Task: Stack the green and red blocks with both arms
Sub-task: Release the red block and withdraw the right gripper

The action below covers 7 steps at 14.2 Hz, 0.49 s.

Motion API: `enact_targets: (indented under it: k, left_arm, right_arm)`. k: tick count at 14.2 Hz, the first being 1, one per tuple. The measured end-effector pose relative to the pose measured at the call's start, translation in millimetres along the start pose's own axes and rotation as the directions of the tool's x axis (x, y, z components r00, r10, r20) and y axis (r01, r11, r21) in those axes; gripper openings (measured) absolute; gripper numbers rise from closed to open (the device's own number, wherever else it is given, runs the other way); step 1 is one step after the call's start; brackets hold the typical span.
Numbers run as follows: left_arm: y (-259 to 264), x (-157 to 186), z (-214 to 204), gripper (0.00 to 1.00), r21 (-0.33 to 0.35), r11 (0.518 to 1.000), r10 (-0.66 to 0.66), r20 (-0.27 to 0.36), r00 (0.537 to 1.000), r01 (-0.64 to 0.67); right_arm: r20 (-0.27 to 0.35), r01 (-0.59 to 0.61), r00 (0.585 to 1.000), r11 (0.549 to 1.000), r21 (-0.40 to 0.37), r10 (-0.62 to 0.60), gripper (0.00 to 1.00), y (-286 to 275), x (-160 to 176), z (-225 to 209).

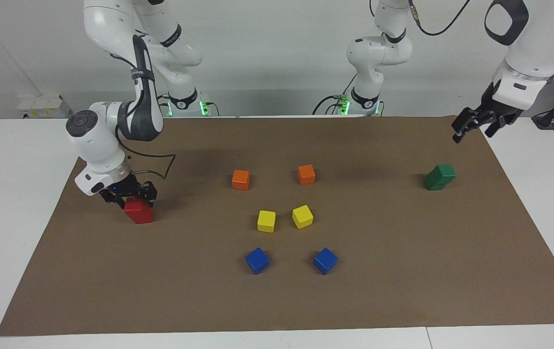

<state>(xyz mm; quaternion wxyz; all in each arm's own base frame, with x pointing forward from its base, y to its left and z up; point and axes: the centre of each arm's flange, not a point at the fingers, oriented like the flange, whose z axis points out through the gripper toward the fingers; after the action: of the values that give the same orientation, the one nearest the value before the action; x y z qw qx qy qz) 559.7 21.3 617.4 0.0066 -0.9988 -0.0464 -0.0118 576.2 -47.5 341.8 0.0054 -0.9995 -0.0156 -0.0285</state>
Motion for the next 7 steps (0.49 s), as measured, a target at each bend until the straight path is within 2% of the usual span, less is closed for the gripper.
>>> enact_targets:
  k: [4, 7]
  left_arm:
    - [12, -1, 0, 1.00, -0.001, 1.000, 0.022, -0.001, 1.000, -0.022]
    - [15, -1, -1, 1.00, -0.001, 1.000, 0.028, -0.001, 1.000, -0.028]
  right_arm:
    - [0.009, 0.005, 1.000, 1.000, 0.001, -0.005, 1.00, -3, 3, -7]
    - [0.053, 0.015, 0.998, 1.000, 0.005, -0.015, 1.00, -7, 21, -66]
